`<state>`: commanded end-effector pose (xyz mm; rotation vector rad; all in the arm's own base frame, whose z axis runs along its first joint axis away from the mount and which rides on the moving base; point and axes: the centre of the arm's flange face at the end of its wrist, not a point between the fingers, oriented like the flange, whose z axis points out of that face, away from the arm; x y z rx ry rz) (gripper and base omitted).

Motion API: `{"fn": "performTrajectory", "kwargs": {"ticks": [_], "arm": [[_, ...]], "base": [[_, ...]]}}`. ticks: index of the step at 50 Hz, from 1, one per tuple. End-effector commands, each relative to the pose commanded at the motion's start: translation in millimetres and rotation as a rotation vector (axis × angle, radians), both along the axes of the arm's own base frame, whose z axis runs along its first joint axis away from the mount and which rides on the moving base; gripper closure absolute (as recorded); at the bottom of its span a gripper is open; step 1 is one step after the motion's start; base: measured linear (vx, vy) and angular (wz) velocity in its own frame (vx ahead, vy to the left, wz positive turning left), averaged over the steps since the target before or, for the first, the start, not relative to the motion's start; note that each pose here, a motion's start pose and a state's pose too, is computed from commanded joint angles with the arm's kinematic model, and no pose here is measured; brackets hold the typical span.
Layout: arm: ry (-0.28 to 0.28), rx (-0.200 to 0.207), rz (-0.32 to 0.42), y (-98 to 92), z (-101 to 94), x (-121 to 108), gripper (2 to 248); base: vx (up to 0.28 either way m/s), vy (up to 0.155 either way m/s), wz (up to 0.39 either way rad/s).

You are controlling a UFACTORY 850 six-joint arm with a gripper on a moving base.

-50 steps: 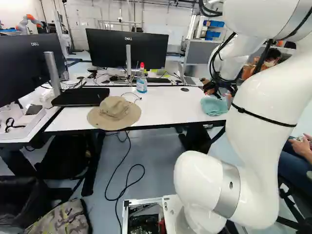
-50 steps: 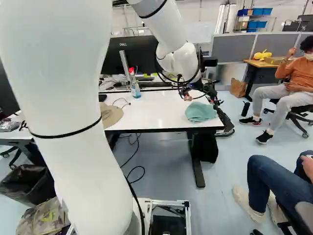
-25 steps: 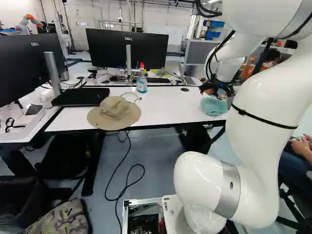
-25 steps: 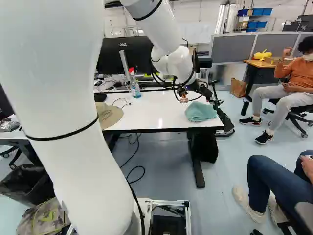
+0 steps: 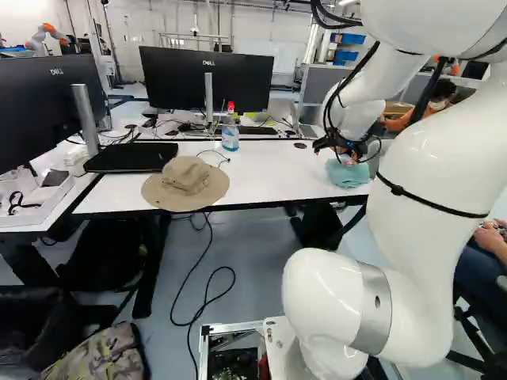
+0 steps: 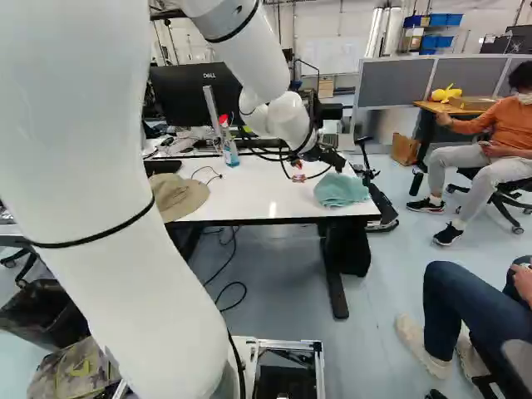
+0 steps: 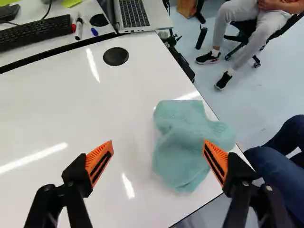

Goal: Clean the table with the green towel

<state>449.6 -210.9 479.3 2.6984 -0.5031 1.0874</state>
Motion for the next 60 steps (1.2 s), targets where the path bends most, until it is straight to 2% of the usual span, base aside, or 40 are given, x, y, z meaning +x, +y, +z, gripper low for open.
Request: {"fn": "performTrajectory", "kwargs": {"ticks": [25, 45, 60], "arm": [[-0.118, -0.024, 0.108, 69.5, -29.2, -28, 3], [-0.234, -0.039, 0.207, 128.2, -57.5, -68, 3], [-0.306, -0.044, 0.267, 159.4, -75.1, -99, 3]], "base": [[0.000, 0.000, 0.000], [0.000, 0.000, 0.000], [0.000, 0.000, 0.000]]}}
